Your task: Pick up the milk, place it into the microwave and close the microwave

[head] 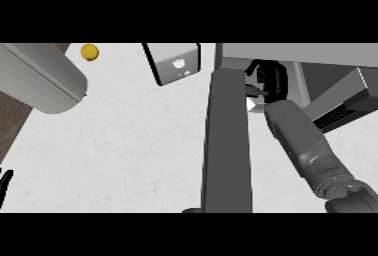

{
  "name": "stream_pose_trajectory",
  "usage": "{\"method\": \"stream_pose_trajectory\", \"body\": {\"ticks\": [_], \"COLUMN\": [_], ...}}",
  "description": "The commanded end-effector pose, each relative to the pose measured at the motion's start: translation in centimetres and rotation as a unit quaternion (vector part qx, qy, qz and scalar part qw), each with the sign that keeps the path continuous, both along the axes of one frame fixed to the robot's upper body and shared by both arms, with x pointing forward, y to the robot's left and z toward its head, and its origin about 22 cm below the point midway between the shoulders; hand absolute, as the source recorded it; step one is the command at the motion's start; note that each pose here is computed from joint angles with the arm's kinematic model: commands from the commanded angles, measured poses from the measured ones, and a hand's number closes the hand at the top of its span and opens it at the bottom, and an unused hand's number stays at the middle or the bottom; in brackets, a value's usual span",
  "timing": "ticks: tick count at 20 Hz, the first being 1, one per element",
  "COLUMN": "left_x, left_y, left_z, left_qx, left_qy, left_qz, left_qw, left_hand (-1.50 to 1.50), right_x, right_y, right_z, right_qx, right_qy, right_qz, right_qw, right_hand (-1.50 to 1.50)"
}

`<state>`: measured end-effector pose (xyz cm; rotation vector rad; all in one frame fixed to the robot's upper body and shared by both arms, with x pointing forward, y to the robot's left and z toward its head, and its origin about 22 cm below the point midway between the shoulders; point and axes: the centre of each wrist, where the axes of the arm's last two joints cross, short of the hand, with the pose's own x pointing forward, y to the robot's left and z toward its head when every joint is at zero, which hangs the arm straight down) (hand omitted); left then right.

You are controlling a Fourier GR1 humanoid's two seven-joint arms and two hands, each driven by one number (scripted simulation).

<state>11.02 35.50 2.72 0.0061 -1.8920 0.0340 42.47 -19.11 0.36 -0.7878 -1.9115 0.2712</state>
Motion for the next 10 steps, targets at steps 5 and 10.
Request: {"method": "stream_pose_trajectory", "body": {"ticks": [5, 10], "left_x": [1.3, 1.8], "left_y": [0.5, -0.8], "left_z": [-0.1, -0.2], "left_qx": [0.002, 0.001], "left_qy": [-0.003, 0.000], "left_qz": [-0.013, -0.020], "left_qw": [0.9999, 0.9998], "left_hand": [-1.50, -1.50], "right_x": [0.5, 0.3], "right_y": [-2.2, -4.1], "right_z": [0.9, 0.8], "right_qx": [0.000, -0.007], "right_qy": [-0.011, 0.004], "right_qz": [-0.073, -0.089], "right_qw": [0.997, 0.996], "right_hand": [1.50, 1.50]}}
